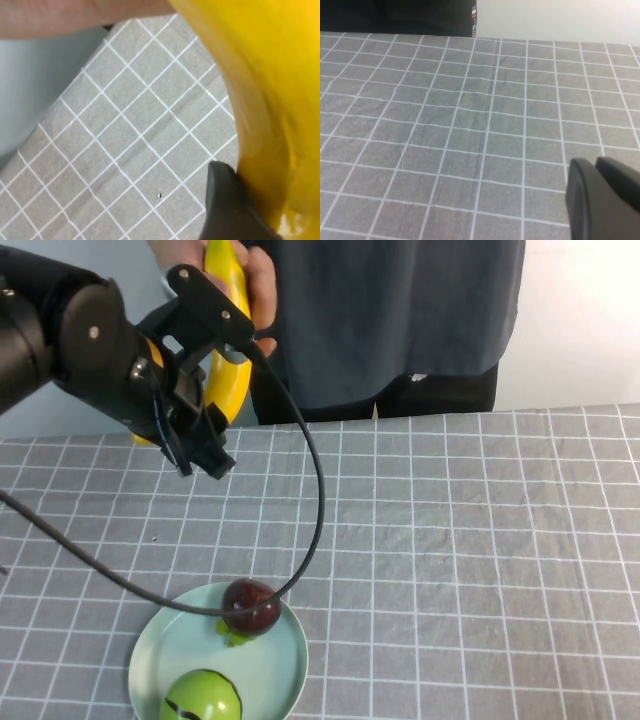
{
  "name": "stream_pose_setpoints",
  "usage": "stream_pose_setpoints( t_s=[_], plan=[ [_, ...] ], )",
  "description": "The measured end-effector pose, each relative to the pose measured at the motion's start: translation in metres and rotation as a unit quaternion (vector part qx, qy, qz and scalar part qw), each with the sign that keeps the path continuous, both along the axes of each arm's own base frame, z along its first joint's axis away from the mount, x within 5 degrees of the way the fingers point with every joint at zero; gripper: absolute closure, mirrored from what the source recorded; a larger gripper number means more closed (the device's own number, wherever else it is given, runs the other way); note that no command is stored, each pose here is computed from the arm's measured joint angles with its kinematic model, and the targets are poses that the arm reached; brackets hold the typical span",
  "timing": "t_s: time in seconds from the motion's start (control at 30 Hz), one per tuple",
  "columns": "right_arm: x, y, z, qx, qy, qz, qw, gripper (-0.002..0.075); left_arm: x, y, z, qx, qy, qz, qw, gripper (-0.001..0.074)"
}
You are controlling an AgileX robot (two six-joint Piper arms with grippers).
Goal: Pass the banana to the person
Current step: Hand the grabbed banana to the person
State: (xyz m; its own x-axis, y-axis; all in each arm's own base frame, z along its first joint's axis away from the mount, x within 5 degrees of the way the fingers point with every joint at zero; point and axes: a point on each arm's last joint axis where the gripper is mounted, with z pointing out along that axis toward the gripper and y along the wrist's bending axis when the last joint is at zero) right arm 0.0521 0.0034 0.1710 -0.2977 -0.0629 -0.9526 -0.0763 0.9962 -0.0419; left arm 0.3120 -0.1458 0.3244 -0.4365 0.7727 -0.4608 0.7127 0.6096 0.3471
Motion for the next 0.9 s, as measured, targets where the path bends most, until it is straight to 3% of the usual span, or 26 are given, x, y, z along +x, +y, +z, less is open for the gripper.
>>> stream_pose_setpoints(
  t_s=[0.3, 0.37, 0.47, 0.57, 0.9],
  plan=[
    [0.000, 0.000, 0.000, 0.000, 0.000, 0.000, 1.000, 0.0733, 0.005, -0.001, 0.001, -0.008, 0.001, 0.019, 1.000, 0.0447],
    [0.000, 0.000, 0.000, 0.000, 0.000, 0.000, 1.000, 0.0732, 0.005, -0.001, 0.000, -0.011, 0.002, 0.027, 1.000, 0.0386],
    [0.000, 0.000, 0.000, 0.000, 0.000, 0.000, 1.000, 0.0732, 0.006, 0.000, 0.001, -0.021, 0.002, 0.051, 0.998, 0.0211],
    [0.000, 0.000, 0.000, 0.000, 0.000, 0.000, 1.000, 0.0732, 0.006, 0.002, 0.002, -0.033, 0.000, 0.084, 0.996, 0.0090],
    [0.000, 0.000, 0.000, 0.000, 0.000, 0.000, 1.000, 0.0732, -0.039, 0.025, 0.064, -0.100, -0.052, 0.129, 0.985, 0.0066]
  ],
)
